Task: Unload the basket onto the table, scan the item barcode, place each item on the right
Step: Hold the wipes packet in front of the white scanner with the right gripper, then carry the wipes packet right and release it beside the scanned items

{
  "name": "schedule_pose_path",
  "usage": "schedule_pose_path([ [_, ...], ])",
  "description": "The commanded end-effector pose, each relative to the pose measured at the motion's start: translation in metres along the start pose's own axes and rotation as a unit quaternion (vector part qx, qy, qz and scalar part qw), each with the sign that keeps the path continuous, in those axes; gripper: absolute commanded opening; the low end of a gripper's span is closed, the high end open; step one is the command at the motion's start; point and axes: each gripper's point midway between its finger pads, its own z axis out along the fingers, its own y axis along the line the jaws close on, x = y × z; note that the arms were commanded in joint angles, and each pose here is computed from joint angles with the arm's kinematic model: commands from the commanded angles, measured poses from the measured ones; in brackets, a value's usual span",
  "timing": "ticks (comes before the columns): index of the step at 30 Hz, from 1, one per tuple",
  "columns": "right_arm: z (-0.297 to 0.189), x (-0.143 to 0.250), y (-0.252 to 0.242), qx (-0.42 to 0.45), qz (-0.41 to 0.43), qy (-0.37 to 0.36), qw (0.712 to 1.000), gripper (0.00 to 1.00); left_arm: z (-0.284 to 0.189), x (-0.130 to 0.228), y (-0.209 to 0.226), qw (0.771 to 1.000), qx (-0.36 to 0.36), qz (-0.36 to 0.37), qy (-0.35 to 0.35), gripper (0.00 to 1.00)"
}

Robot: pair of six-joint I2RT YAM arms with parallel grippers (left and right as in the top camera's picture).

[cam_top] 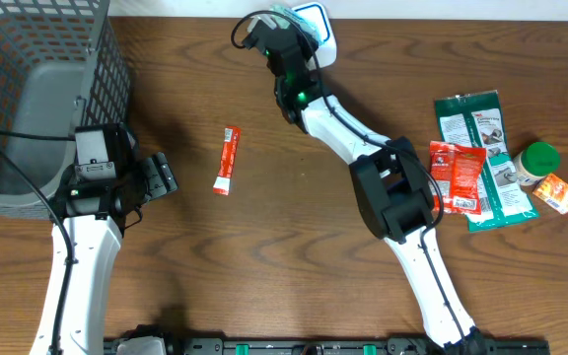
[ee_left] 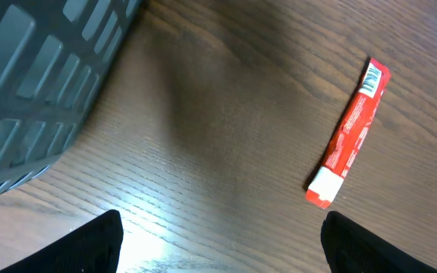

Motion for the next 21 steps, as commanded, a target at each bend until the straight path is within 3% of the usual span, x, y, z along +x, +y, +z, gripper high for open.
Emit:
schedule_pose_path([
  [1, -0.035, -0.053, -0.077, 0.033, 0.09, -0.05, 0.994, 0.01, 0.001, 0.0, 0.007, 1.0, -0.015, -0.004, 0.001, 0.84],
  [6, -0.083, -0.08, -0.125, 0.019, 0.152, -0.053, 0.987, 0.01, 0.001, 0.0, 0.007, 1.0, -0.015, -0.004, 0.001, 0.84],
  [11, -0.137, -0.073, -0.162, -0.019, 0.219, -0.007, 0.975, 0.01, 0.001, 0.0, 0.007, 1.0, -0.015, -0.004, 0.001, 0.84],
  [15, -0.18, -0.045, -0.178, -0.051, 0.255, 0.059, 0.964, 0.01, 0.001, 0.0, 0.007, 1.0, -0.015, -0.004, 0.001, 0.84],
  [21, -0.239, 0.029, -0.161, -0.144, 0.207, 0.207, 0.945, 0.01, 0.001, 0.0, 0.007, 1.0, -0.015, -0.004, 0.001, 0.84],
])
